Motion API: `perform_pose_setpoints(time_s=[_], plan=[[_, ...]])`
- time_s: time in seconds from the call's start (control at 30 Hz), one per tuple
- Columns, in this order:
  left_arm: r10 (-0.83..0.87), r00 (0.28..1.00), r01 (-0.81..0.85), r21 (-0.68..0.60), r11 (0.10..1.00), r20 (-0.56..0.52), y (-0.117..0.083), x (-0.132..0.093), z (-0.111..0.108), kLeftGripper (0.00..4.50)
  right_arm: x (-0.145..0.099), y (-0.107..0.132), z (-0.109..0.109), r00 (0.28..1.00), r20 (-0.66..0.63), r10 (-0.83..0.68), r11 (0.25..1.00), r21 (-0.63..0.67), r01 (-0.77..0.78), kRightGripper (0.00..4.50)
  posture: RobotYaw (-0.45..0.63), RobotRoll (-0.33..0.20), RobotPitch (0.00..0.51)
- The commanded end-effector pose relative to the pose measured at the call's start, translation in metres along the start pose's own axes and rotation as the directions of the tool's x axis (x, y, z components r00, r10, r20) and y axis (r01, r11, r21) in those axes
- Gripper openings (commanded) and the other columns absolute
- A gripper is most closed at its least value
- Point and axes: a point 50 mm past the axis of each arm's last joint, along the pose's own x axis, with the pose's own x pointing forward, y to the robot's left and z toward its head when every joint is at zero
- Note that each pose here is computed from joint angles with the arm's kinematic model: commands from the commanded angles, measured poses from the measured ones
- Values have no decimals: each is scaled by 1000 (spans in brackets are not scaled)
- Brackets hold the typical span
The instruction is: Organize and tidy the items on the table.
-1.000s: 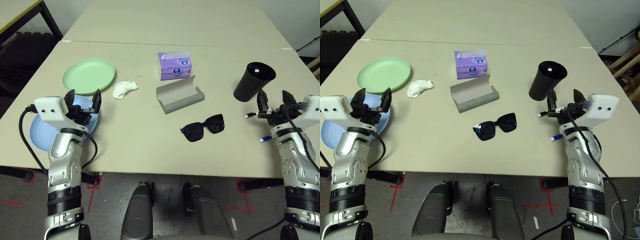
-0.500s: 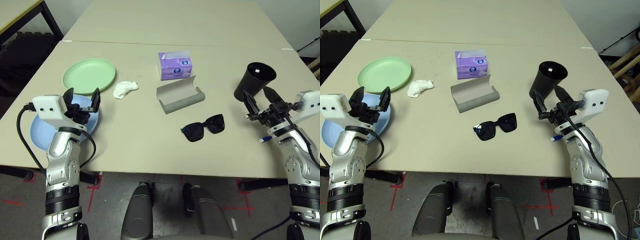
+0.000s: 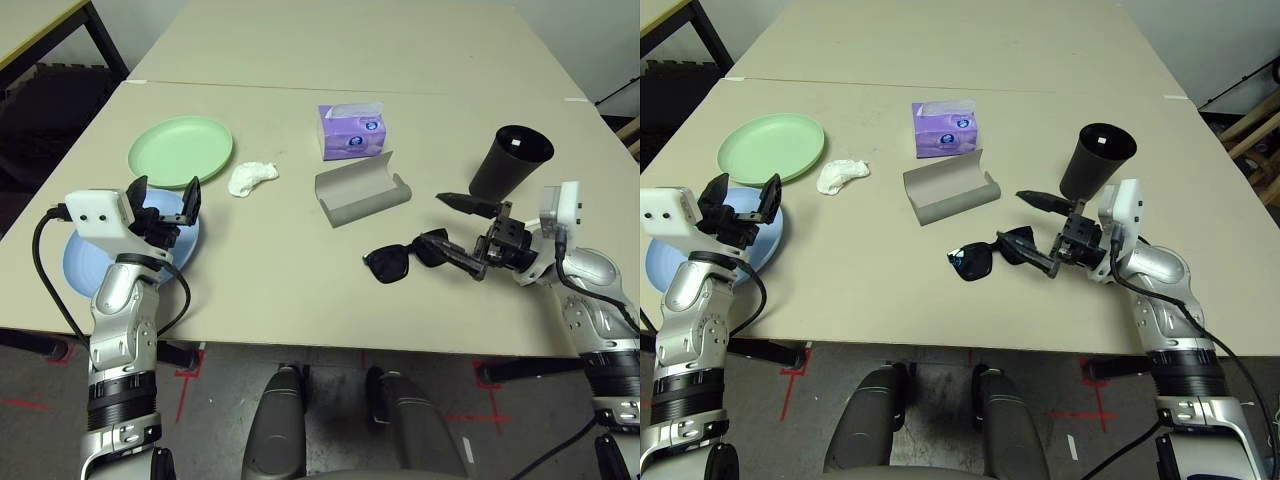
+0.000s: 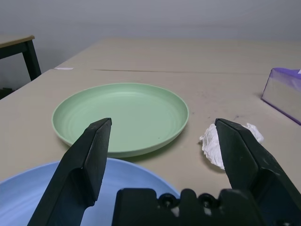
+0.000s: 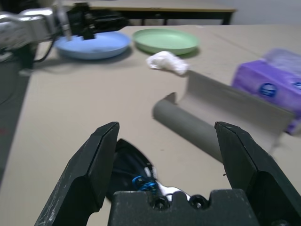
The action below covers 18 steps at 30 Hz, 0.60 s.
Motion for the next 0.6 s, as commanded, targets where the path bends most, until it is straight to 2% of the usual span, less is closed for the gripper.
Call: perform_pose_setpoints(time_s=[0.03, 0.37, 0.6], plan=[[-2, 1000, 3, 24, 1000, -7, 3, -5, 4, 4500, 2, 5, -4, 996, -18, 85, 996, -9, -85, 4469, 214, 0, 173], [-14, 998, 18, 81, 997, -53, 11, -6, 6, 4500, 7, 7, 3, 990, -15, 139, 989, -41, -139, 4469, 231, 0, 173], [-32, 992, 44, 92, 995, -124, 26, -3, 7, 4500, 8, 4, 2, 995, -9, 95, 995, -41, -95, 4469, 228, 0, 172]])
